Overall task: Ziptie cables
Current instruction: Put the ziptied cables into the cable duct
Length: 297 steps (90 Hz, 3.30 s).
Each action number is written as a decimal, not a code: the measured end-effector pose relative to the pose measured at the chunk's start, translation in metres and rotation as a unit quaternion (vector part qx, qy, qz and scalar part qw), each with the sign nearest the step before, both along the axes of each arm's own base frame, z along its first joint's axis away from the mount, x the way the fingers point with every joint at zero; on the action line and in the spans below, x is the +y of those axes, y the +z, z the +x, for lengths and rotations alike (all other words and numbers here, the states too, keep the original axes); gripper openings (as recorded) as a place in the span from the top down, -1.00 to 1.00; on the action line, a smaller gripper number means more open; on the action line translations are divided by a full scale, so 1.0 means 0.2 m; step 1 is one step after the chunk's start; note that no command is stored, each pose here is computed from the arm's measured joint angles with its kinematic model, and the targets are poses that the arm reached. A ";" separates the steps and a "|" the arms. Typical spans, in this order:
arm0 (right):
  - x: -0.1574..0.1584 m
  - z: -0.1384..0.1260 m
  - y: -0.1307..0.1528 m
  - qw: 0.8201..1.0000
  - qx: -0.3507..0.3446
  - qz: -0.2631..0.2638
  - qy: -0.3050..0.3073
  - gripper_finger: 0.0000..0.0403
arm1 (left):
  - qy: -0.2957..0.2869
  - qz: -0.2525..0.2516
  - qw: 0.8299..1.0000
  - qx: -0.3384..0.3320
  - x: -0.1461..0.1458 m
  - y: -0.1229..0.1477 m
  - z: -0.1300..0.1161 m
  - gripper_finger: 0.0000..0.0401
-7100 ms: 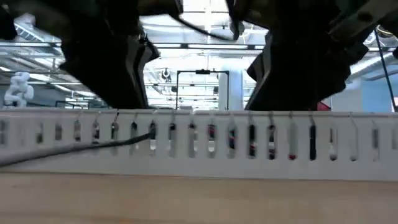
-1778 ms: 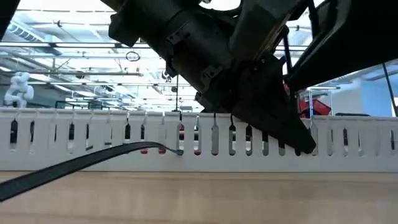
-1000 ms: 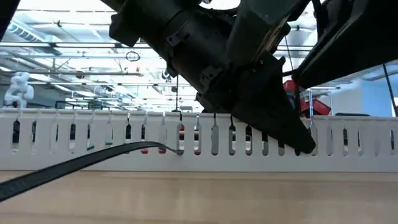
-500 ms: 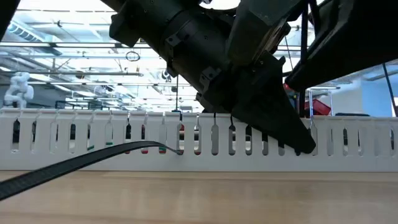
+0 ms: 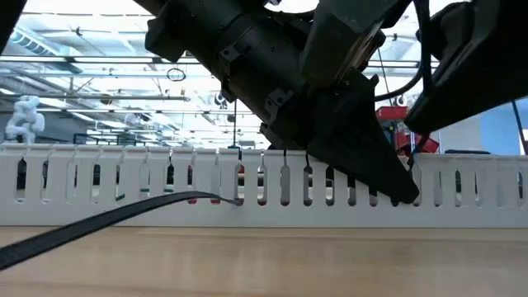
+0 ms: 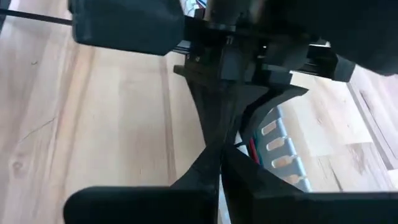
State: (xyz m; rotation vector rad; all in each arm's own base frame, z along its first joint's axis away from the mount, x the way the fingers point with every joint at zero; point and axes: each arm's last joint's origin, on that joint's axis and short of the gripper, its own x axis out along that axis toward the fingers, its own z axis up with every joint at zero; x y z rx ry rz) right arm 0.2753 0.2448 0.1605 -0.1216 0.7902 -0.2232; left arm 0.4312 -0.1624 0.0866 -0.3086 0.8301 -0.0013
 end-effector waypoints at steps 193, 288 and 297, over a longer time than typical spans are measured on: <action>0.04 -0.10 -0.08 0.993 0.107 -0.048 -0.022 0.74 | -0.023 0.015 1.000 -0.010 0.00 -0.03 -0.01 0.73; -0.02 -0.11 0.11 0.995 0.034 0.006 -0.096 0.98 | 0.015 0.149 0.986 0.066 -0.13 0.37 -0.31 0.42; -0.03 -0.09 0.06 0.993 0.059 0.006 -0.098 1.00 | 0.051 0.158 0.981 0.103 -0.10 0.34 -0.35 0.42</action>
